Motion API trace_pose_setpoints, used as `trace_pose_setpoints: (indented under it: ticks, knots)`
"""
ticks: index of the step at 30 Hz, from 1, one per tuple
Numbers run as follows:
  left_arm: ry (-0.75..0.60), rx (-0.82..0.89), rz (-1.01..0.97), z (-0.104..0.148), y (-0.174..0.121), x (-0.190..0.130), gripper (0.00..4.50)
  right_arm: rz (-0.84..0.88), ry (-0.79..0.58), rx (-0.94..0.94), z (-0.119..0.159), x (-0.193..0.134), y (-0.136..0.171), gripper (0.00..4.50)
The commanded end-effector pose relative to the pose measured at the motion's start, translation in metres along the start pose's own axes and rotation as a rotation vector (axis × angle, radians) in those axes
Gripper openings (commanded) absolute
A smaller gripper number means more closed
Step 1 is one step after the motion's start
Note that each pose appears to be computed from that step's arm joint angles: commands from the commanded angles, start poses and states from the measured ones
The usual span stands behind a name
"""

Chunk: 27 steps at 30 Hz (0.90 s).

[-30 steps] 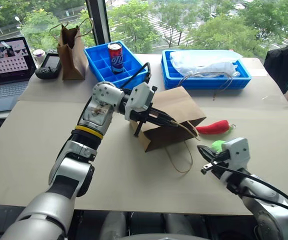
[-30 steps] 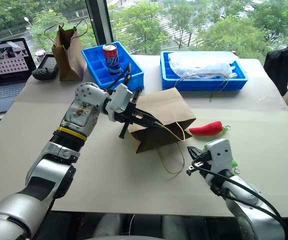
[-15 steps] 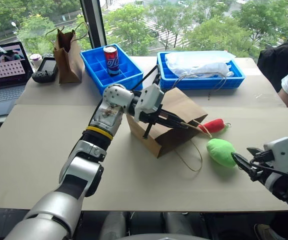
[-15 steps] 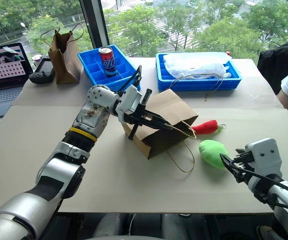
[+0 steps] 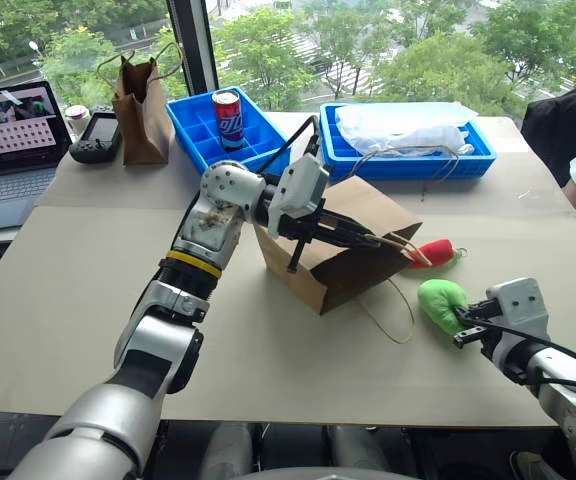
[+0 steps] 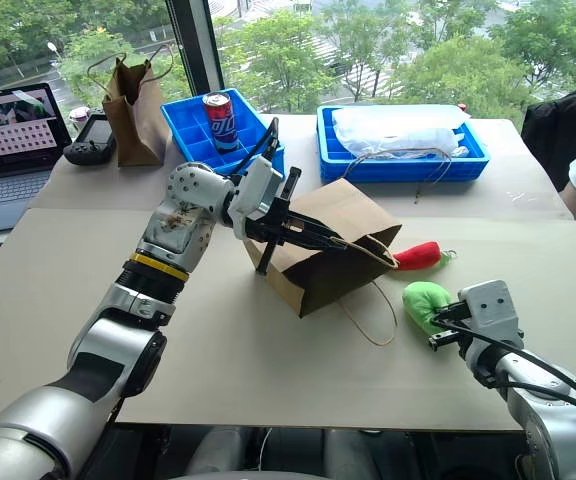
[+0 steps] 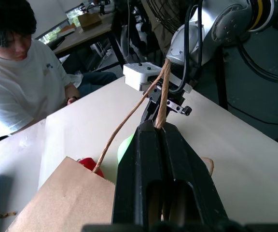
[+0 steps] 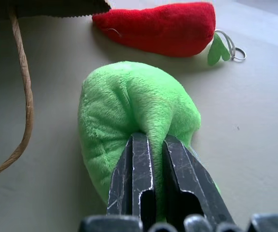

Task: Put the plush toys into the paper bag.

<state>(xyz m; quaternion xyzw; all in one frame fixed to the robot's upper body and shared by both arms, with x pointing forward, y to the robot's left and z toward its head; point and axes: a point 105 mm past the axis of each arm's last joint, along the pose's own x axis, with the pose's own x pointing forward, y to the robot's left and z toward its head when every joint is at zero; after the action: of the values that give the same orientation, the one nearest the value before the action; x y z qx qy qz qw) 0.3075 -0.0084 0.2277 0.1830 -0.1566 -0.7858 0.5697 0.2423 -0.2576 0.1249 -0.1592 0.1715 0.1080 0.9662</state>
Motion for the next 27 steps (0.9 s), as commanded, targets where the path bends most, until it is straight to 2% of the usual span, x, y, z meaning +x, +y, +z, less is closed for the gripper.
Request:
trace_pose_setpoints:
  ticks: [1,7,10,18,22,25,27]
  knots:
    - [-0.05,0.041,0.013,0.018,0.0,0.001,0.0,0.156,-0.168,-0.094,0.052,-0.023,0.024,0.05]
    - [-0.081,0.02,0.031,0.026,-0.001,0.006,0.0,0.251,-0.208,-0.041,0.065,-0.012,0.054,0.05]
    - [-0.101,0.015,0.026,0.032,-0.003,0.01,0.0,0.276,-0.213,-0.022,0.065,0.002,0.067,0.05]
    - [-0.126,-0.025,0.012,0.036,-0.012,0.016,0.0,0.374,-0.319,0.021,0.09,0.035,0.097,0.05]
    - [-0.131,-0.026,0.027,0.038,-0.008,0.017,0.0,0.405,-0.279,0.032,0.082,0.058,0.109,0.05]
    - [-0.111,-0.017,0.054,0.037,-0.003,0.011,0.0,0.385,-0.272,0.075,0.078,0.06,0.104,0.05]
    - [-0.098,-0.012,0.071,0.035,-0.001,0.007,0.0,0.376,-0.283,0.105,0.077,0.057,0.101,0.86]
